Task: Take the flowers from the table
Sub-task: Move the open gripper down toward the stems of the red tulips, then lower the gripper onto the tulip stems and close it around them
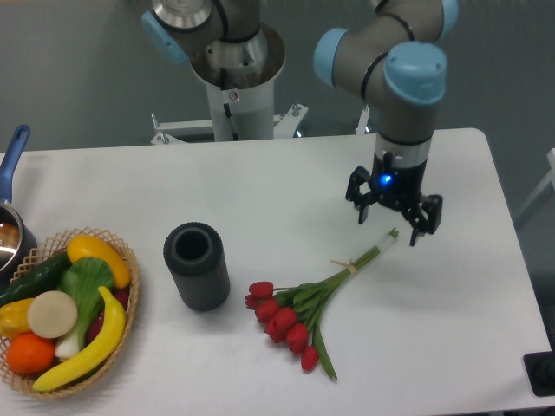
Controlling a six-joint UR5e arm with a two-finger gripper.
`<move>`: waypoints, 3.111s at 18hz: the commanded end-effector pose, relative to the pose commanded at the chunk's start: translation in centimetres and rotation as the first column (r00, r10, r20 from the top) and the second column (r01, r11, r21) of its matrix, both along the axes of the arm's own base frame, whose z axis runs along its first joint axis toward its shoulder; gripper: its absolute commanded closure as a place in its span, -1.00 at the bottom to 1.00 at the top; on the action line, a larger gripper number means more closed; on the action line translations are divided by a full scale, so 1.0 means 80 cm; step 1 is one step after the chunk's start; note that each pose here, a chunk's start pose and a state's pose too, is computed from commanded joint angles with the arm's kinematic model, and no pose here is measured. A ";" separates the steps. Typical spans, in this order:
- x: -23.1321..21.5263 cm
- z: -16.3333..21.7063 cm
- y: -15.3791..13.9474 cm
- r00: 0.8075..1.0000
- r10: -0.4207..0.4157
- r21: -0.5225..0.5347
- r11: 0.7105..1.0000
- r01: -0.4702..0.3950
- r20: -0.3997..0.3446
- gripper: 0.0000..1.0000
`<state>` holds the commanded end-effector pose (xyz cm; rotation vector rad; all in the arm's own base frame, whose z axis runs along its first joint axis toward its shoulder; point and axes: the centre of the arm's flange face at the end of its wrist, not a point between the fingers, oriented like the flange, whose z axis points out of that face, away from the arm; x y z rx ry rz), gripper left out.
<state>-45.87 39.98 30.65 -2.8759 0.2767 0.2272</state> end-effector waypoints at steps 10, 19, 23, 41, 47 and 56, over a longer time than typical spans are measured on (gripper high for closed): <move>0.015 -0.045 0.031 0.987 -0.154 -0.027 0.988 0.155 0.036 -1.00; 0.026 -0.104 0.057 0.982 -0.152 -0.052 0.986 0.159 0.112 -1.00; 0.025 -0.117 0.059 0.983 -0.124 -0.058 0.989 0.133 0.133 -1.00; 0.036 -0.152 0.080 0.978 -0.026 -0.059 0.997 0.039 0.208 -1.00; 0.037 -0.155 0.080 0.977 -0.027 -0.063 0.997 0.041 0.210 -1.00; 0.036 -0.157 0.080 0.977 -0.027 -0.063 0.997 0.041 0.212 -0.68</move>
